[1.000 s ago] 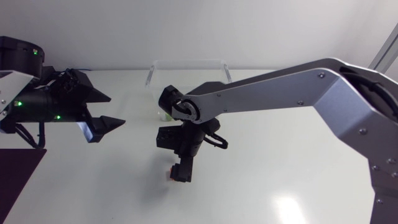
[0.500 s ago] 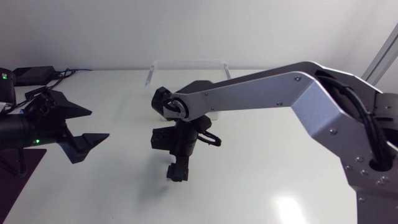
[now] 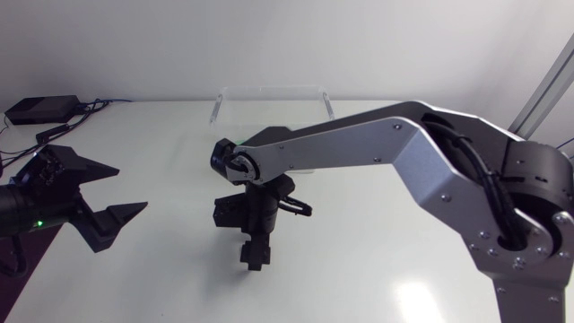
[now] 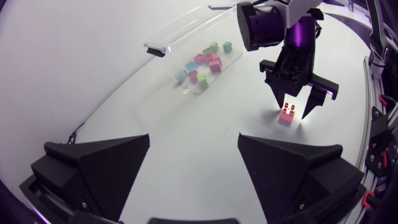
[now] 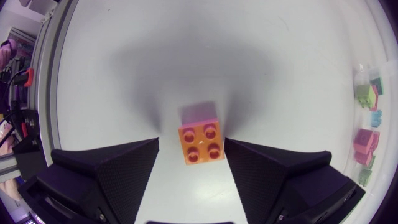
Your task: Place the duplo bricks in the container
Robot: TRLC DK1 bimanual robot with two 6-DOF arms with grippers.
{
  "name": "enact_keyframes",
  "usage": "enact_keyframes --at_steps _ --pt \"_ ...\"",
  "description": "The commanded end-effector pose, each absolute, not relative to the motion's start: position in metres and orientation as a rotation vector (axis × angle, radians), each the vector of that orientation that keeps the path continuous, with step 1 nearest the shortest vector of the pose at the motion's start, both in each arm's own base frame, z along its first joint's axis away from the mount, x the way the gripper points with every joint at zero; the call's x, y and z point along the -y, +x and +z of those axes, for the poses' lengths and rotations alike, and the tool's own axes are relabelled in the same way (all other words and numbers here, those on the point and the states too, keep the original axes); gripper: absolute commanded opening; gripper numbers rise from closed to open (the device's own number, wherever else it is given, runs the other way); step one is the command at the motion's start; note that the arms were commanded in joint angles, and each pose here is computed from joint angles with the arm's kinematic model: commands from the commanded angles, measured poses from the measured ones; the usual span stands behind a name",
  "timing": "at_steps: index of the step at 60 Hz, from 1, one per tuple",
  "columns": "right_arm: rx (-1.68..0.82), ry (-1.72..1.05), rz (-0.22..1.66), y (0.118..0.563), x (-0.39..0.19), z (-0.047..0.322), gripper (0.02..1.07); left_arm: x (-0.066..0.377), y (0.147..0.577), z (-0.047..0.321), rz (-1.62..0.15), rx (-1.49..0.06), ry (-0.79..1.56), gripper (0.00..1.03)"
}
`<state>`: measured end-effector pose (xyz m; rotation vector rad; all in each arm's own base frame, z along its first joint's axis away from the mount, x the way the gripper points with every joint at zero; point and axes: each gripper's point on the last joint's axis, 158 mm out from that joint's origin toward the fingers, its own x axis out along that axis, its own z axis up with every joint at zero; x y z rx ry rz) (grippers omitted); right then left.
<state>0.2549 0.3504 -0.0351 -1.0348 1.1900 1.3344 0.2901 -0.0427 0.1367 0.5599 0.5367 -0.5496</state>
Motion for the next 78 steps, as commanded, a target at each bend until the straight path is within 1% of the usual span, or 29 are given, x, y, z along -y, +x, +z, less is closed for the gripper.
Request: enact_keyframes --at_steps 1,4,7,8,15,22,34,40,51,61,78 --pt "-1.227 -1.073 1.351 0.247 -0.347 -0.049 0.6 0.042 0.281 0.129 -0.548 -0.551 0.528 0.99" --pt "-1.23 -1.077 1.35 0.246 -0.347 -0.05 0.52 0.041 0.28 0.13 -0.541 -0.547 0.52 0.99" --pt "-1.23 -1.084 1.341 0.247 -0.345 -0.052 0.38 0.04 0.279 0.132 -0.532 -0.539 0.512 0.99" --pt "-1.229 -1.084 1.338 0.247 -0.345 -0.052 0.35 0.039 0.279 0.133 -0.528 -0.537 0.507 0.99" --pt "-1.217 -1.082 1.319 0.248 -0.342 -0.048 0.35 0.034 0.279 0.138 -0.494 -0.53 0.46 0.99" --pt "-1.172 -1.063 1.29 0.25 -0.341 -0.034 0.35 0.026 0.279 0.142 -0.452 -0.522 0.395 0.99" --pt "-1.083 -1.007 1.211 0.26 -0.334 0.004 0.35 0.017 0.278 0.145 -0.387 -0.512 0.297 0.99" --pt "-1.023 -0.953 1.153 0.272 -0.329 0.029 0.35 0.016 0.274 0.15 -0.363 -0.49 0.265 0.99" --pt "-0.916 -0.85 1.045 0.3 -0.318 0.08 0.35 0.016 0.269 0.161 -0.318 -0.425 0.21 0.99" --pt "-0.84 -0.772 0.936 0.334 -0.302 0.121 0.35 0.015 0.267 0.157 -0.3 -0.435 0.185 0.99" --pt "-0.736 -0.656 0.775 0.398 -0.279 0.171 0.35 0.011 0.264 0.149 -0.274 -0.449 0.188 0.99"
